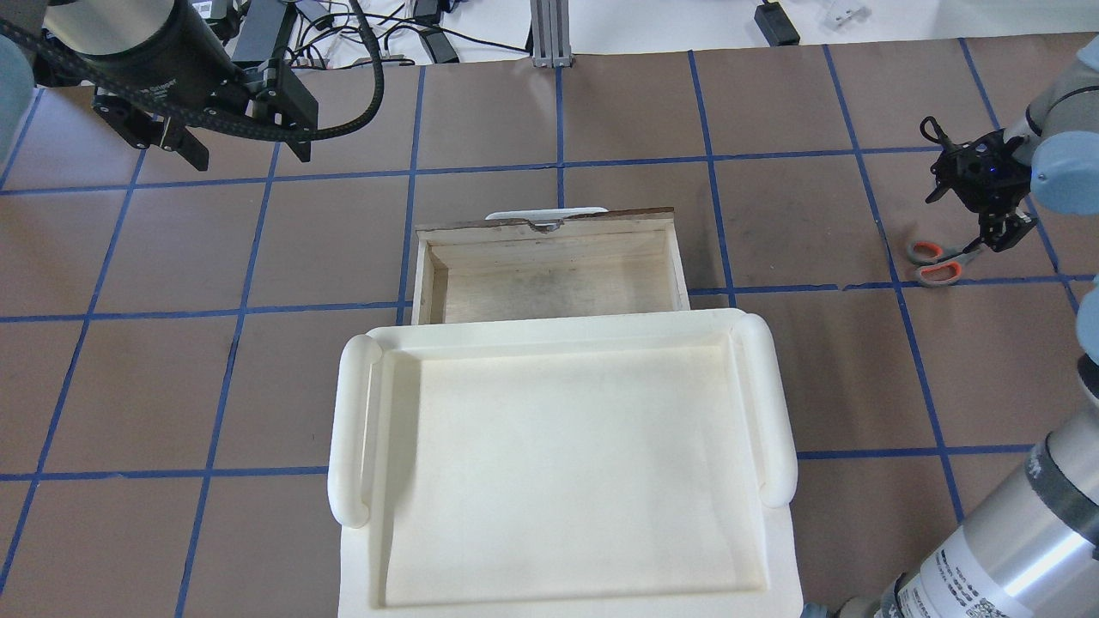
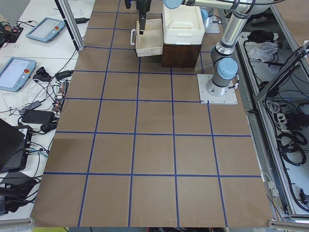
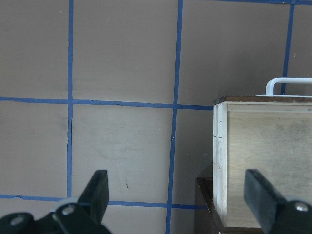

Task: Put scissors in drawer and close it
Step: 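Lower the right gripper and grasp the scissors by the handles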

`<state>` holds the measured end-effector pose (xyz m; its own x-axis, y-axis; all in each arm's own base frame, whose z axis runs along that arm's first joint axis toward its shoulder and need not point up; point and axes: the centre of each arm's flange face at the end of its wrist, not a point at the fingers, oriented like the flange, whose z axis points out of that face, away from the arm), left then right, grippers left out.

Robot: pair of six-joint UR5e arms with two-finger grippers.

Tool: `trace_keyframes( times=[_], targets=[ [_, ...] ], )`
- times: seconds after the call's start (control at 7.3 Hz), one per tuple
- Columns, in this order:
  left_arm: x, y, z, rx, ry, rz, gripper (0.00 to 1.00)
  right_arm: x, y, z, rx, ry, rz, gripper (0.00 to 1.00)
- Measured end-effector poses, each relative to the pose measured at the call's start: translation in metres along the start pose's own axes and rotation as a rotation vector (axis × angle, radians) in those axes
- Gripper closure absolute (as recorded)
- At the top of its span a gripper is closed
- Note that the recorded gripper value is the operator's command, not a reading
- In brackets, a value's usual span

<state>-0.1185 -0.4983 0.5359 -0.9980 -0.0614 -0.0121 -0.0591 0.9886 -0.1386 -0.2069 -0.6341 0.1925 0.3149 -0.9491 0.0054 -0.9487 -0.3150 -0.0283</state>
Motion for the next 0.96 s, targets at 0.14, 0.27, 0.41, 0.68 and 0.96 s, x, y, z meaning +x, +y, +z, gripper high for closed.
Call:
trace_keyframes(
  times=[0.14, 0.27, 0.41, 0.68, 0.96],
  targets=[
    [0.0, 0.0, 0.0, 0.0, -0.001, -0.001, 0.0, -0.003, 0.001, 0.001, -0.008, -0.016, 0.006, 0.0],
    [-0.001, 0.0, 0.0, 0.0, -0.001, -0.001, 0.0, -0.006, 0.002, 0.005, -0.007, -0.026, 0.011, 0.0],
    [-0.001, 0.0, 0.0, 0.0, -0.001, -0.001, 0.0, -0.01, 0.004, 0.008, -0.004, -0.031, 0.019, 0.0],
    [-0.001, 0.0, 0.0, -0.001, -0.002, -0.002, 0.0, -0.018, 0.01, 0.015, 0.007, -0.036, 0.034, 0.01],
    [-0.002, 0.0, 0.0, -0.001, -0.002, -0.003, 0.0, -0.019, 0.012, 0.021, 0.015, -0.036, 0.035, 0.53]
  ],
)
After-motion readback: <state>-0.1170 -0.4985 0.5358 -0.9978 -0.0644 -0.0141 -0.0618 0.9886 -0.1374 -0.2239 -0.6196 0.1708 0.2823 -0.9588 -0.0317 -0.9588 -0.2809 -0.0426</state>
